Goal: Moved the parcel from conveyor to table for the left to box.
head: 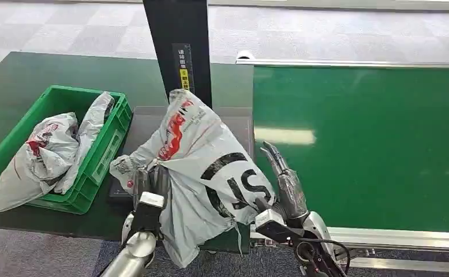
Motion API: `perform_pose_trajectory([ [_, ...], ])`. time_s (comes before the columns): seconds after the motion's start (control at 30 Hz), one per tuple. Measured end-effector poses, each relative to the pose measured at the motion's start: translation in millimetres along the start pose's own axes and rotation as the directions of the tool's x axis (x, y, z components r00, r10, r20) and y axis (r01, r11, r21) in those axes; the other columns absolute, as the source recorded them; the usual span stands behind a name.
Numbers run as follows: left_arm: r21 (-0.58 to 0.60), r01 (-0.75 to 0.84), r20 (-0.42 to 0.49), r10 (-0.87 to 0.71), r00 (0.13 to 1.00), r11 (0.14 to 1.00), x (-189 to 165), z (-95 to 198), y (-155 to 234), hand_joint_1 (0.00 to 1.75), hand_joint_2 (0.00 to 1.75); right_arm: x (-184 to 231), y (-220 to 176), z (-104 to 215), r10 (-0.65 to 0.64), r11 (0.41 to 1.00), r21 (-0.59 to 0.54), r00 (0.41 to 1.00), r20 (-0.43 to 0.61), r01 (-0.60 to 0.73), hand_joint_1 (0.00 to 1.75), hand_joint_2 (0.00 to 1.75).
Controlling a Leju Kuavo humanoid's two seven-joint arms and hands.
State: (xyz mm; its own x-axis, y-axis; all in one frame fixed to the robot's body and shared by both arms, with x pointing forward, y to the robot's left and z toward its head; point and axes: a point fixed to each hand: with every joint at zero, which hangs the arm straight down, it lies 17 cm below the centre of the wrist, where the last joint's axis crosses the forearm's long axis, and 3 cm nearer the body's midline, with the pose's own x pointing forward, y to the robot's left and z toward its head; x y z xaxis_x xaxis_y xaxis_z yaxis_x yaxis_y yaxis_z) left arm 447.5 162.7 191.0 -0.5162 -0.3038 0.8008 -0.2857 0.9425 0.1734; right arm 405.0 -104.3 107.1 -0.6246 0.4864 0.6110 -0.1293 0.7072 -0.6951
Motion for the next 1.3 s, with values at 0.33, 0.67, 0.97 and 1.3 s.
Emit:
perform_pose_trajectory([
  [0.33,0.268,-0.165,0.271,0.090,0.958,0.949,112,-44,94,1.75,0.00,-4,3,1,0.002,1.000,0.006,1.000,-0.002,-0.002,0.00,0.00],
  [0.67,0.357,-0.214,0.374,0.071,0.925,0.909,152,-47,141,1.75,0.00,-6,5,3,0.003,1.000,0.014,1.000,-0.006,-0.003,0.00,0.00],
  [0.97,0.490,-0.163,0.475,-0.105,0.874,0.856,197,-43,203,1.75,0.00,-5,7,3,0.002,1.000,0.021,1.000,-0.002,-0.002,0.00,0.00],
  [1.3,0.736,0.211,0.443,-0.693,0.569,0.643,271,-40,252,1.75,0.00,-10,11,13,0.011,1.000,0.025,1.000,-0.028,-0.011,0.00,0.00],
])
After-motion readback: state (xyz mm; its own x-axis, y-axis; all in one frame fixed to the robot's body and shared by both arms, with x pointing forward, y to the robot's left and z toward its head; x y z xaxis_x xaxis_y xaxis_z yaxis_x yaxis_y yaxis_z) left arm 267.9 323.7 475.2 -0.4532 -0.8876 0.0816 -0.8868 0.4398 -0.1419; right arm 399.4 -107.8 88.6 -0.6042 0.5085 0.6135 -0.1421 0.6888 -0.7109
